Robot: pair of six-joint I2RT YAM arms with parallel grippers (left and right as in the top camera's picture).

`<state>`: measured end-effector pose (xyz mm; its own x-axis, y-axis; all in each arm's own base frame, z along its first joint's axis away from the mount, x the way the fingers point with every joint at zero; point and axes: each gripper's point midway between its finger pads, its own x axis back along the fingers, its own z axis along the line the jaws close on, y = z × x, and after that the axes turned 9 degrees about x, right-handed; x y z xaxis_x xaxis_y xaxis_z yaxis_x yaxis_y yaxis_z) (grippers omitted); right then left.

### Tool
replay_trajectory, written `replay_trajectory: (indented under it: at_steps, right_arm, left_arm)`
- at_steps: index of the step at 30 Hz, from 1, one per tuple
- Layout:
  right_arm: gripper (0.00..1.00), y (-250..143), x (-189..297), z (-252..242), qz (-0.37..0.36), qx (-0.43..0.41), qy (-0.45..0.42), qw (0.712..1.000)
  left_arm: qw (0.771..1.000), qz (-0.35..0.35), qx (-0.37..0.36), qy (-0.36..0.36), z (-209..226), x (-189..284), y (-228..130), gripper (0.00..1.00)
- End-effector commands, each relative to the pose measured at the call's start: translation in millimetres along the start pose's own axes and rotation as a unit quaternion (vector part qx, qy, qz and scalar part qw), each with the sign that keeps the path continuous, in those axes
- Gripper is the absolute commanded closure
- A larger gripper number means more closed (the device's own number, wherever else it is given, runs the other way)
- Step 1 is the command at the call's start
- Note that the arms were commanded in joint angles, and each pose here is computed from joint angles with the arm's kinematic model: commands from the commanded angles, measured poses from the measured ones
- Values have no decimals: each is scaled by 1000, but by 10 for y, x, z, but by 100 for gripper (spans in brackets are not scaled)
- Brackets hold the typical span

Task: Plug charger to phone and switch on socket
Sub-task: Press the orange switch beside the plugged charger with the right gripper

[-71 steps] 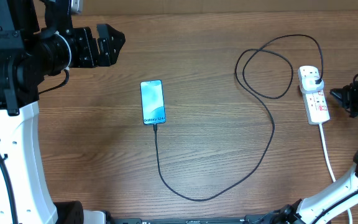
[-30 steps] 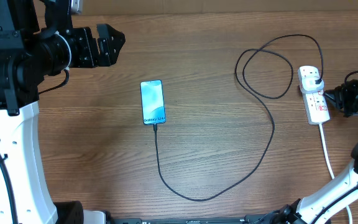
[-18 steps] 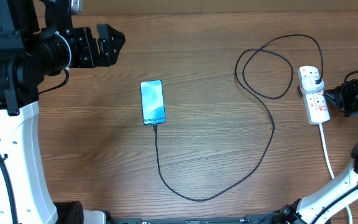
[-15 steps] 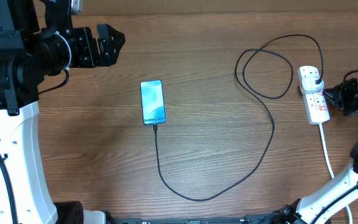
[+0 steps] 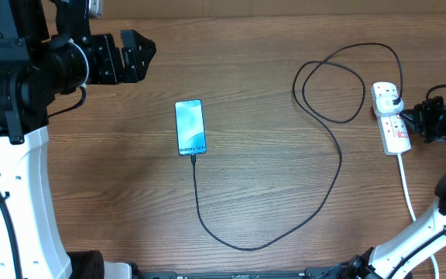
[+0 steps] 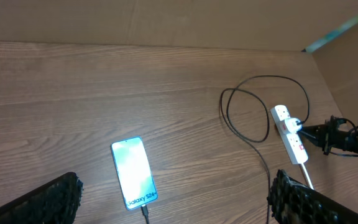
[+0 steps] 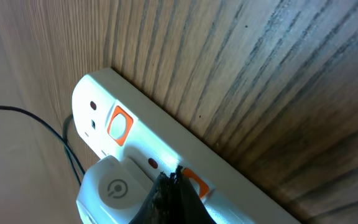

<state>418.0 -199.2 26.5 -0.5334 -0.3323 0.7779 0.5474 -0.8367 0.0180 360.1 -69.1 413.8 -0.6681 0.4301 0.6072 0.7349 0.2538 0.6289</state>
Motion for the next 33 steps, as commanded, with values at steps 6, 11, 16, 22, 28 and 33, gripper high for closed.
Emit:
replay_trajectory:
  at_steps: [6, 11, 16, 22, 28, 33]
  right_arm:
    - [96, -51, -35, -31, 9, -19, -8, 1000]
    - [96, -77, -42, -46, 13, -22, -15, 1000]
    - [96, -118, -91, -24, 15, -14, -26, 999]
    - [96, -193, -173, 53, 22, 0, -35, 999]
    - [96, -275, -230, 120, 33, 6, -36, 999]
    - [96, -368, -265, 131, 45, 2, -47, 998]
  left_arm:
    - [1000, -10, -8, -6, -72, 70, 21, 1]
    - [1000, -10, -9, -6, -74, 69, 20, 0]
    - [1000, -10, -9, -6, -74, 69, 20, 0]
    - [1000, -10, -9, -6, -74, 69, 20, 0]
    - [1000, -10, -9, -6, -74, 69, 20, 0]
    - [1000, -10, -9, -7, -74, 69, 20, 0]
